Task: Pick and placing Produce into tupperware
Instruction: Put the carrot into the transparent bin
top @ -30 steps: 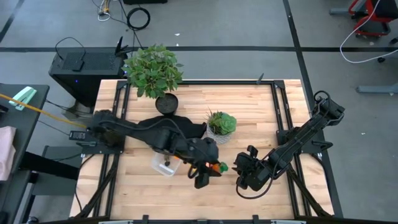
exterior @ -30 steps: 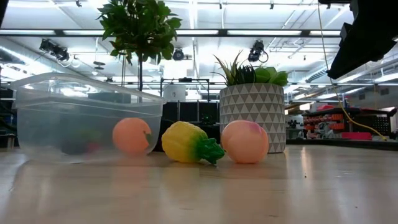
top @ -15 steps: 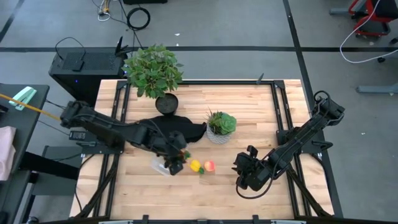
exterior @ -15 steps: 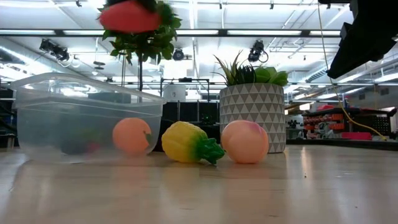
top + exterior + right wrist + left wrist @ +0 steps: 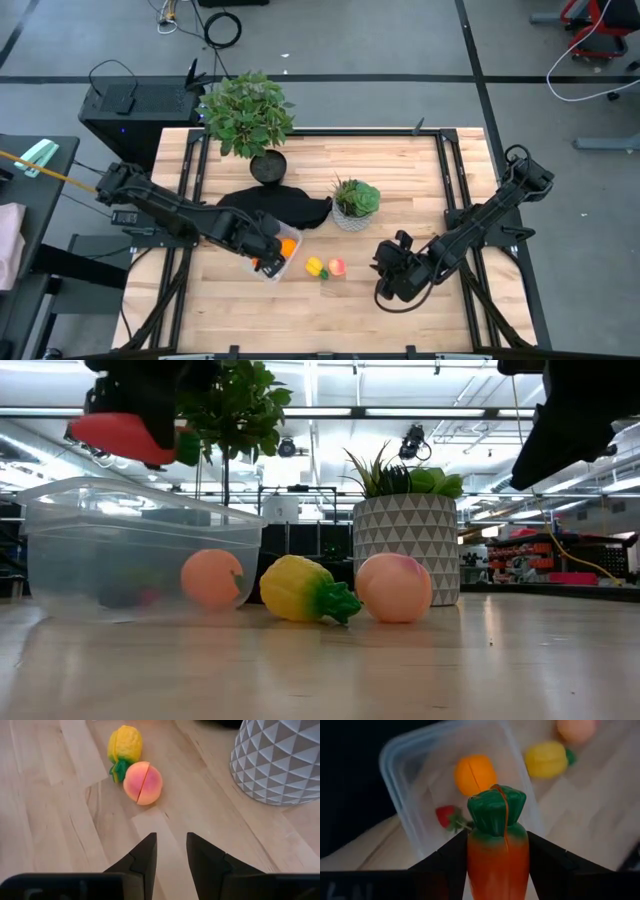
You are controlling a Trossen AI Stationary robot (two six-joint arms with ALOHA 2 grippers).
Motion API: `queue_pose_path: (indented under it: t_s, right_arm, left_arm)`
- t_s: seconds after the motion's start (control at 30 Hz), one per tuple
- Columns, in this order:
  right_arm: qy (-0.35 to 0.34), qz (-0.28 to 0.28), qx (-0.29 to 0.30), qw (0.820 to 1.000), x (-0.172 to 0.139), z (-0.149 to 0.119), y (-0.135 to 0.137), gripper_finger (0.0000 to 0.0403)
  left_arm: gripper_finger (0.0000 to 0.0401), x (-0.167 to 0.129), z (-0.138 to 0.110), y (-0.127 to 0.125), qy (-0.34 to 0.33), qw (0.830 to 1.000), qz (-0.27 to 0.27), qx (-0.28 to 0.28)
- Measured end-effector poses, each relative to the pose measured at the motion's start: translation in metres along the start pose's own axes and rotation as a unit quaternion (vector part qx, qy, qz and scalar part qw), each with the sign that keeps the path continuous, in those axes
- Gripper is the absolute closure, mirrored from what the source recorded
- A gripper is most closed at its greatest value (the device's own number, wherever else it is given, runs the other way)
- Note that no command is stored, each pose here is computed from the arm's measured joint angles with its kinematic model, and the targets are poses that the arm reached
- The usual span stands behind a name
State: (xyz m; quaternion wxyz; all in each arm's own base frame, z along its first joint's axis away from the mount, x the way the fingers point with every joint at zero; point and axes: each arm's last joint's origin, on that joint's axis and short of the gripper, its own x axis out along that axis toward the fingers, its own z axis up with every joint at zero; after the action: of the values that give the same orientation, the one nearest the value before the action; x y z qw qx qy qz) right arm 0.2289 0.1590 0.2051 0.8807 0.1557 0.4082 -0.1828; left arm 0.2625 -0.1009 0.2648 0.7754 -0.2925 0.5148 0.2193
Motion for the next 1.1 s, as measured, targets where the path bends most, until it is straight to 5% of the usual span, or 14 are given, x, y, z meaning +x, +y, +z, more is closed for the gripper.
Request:
queue_pose_path:
  t_s: [0.57, 1.1]
  right_arm:
    - [-0.008, 0.011, 0.011, 1.0, 0.001, 0.003, 0.002, 0.0291]
    - [-0.008, 0.013, 0.009, 1.0, 0.001, 0.003, 0.003, 0.0291]
  left_arm:
    - [0.0218, 0.055, -0.009, -0.016, -0.02, 0.995, 0.066, -0.071]
    - [0.0212, 0.057, -0.009, -0.021, -0.024, 0.996, 0.047, -0.073]
